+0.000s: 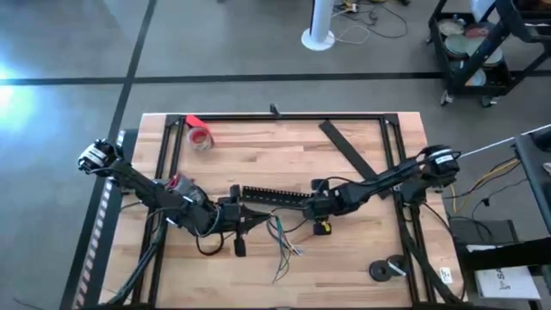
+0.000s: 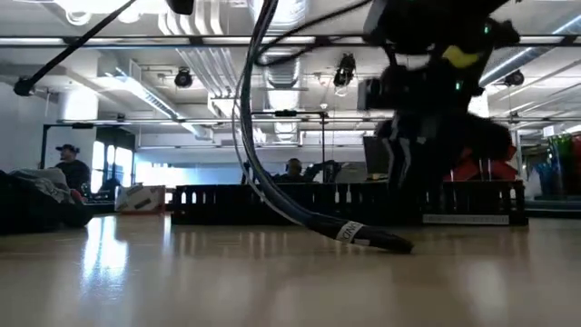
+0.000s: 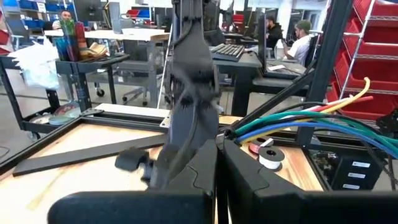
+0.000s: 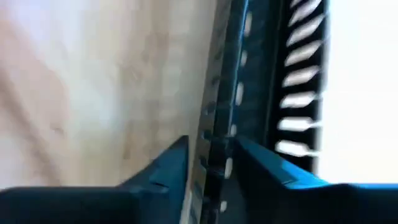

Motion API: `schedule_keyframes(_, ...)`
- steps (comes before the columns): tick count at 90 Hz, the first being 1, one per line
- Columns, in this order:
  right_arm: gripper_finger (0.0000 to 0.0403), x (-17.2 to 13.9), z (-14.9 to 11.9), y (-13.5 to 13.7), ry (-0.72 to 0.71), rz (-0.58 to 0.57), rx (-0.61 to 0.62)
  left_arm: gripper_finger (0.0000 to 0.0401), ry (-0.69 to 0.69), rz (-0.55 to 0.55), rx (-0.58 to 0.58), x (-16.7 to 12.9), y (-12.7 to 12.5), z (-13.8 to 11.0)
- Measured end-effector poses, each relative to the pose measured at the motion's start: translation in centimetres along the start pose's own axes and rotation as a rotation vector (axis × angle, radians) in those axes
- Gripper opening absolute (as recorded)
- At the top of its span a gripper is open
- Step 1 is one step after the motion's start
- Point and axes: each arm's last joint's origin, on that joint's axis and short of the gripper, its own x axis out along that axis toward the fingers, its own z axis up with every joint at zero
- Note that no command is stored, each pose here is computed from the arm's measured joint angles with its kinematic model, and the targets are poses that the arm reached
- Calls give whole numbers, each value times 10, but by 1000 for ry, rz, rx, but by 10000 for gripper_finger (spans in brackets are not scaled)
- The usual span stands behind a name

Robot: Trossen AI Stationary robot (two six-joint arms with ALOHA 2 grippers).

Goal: Ziptie cables
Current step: Put the zip-tied cables into the black cable duct

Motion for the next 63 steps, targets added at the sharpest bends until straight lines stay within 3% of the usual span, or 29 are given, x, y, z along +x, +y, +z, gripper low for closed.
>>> schedule_keyframes(13,198,-31,11,12,-86,30,32,3,-1,0,0,0,0,0)
schedule_keyframes(25,218,-41,14,40,-217,92,60,3,-3,0,-4,0,0,0)
schedule_keyframes(48,206,7,14,100,-447,126,247,3,-8,0,-14,0,0,1)
schedule_keyframes(63,195,39,4,115,-446,-56,412,3,-8,0,-16,0,0,1)
